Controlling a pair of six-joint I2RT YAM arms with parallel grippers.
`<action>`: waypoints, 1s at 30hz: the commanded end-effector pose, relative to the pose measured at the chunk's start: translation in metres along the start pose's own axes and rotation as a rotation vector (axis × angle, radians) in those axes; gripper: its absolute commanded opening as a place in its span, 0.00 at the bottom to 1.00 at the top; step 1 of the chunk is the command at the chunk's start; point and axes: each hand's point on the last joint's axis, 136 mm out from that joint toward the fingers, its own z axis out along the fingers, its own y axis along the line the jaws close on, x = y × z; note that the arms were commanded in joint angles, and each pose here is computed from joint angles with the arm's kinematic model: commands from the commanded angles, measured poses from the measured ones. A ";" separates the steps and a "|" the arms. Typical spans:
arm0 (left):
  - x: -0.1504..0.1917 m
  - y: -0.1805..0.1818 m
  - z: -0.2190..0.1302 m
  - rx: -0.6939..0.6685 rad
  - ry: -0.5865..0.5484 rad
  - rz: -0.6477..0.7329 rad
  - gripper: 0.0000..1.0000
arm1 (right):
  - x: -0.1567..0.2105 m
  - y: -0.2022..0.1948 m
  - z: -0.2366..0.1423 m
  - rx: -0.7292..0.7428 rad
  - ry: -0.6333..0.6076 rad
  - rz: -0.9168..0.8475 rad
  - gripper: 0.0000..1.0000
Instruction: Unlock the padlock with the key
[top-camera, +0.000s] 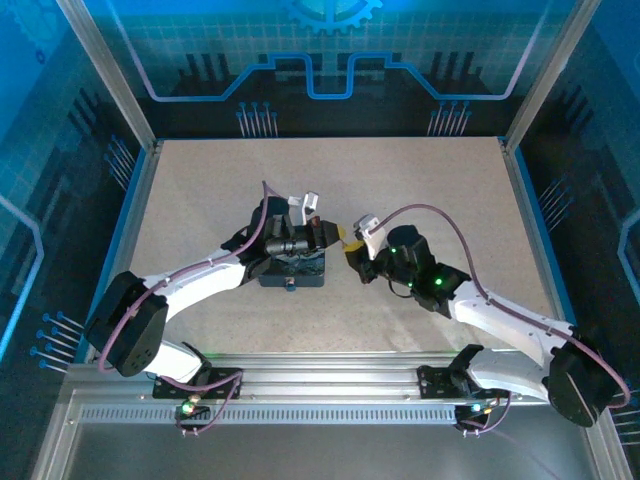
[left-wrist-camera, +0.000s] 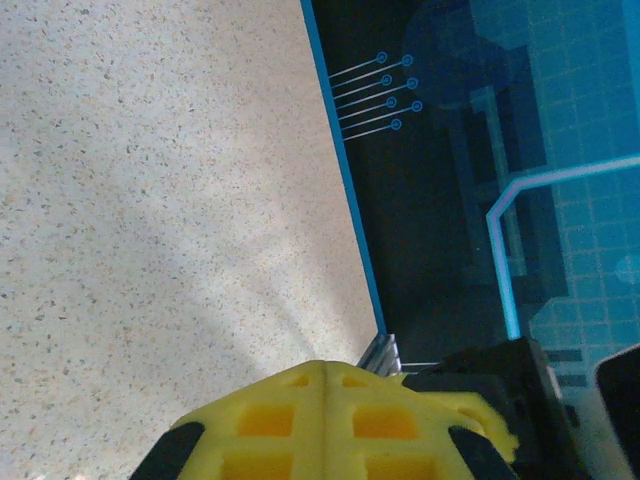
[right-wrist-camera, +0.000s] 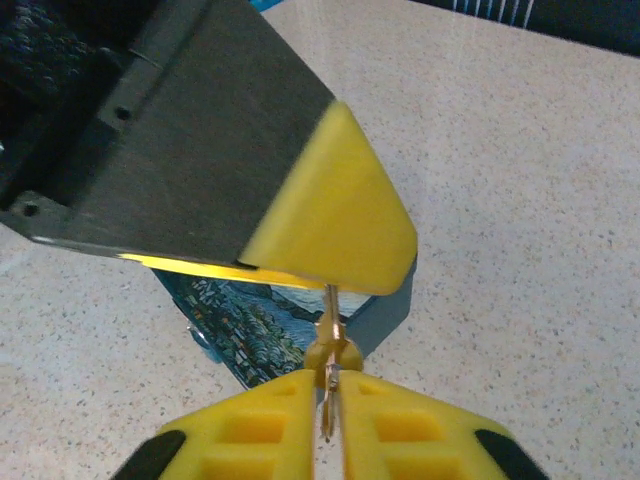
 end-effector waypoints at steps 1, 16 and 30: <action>-0.010 -0.027 -0.011 0.034 -0.030 0.097 0.00 | -0.021 0.004 -0.012 -0.059 -0.075 0.038 0.23; -0.023 -0.056 -0.041 0.115 -0.112 0.213 0.00 | -0.054 0.017 -0.039 -0.460 -0.219 0.296 0.55; -0.020 -0.059 -0.042 0.143 -0.101 0.222 0.00 | -0.063 0.017 -0.027 -0.523 -0.203 0.368 0.50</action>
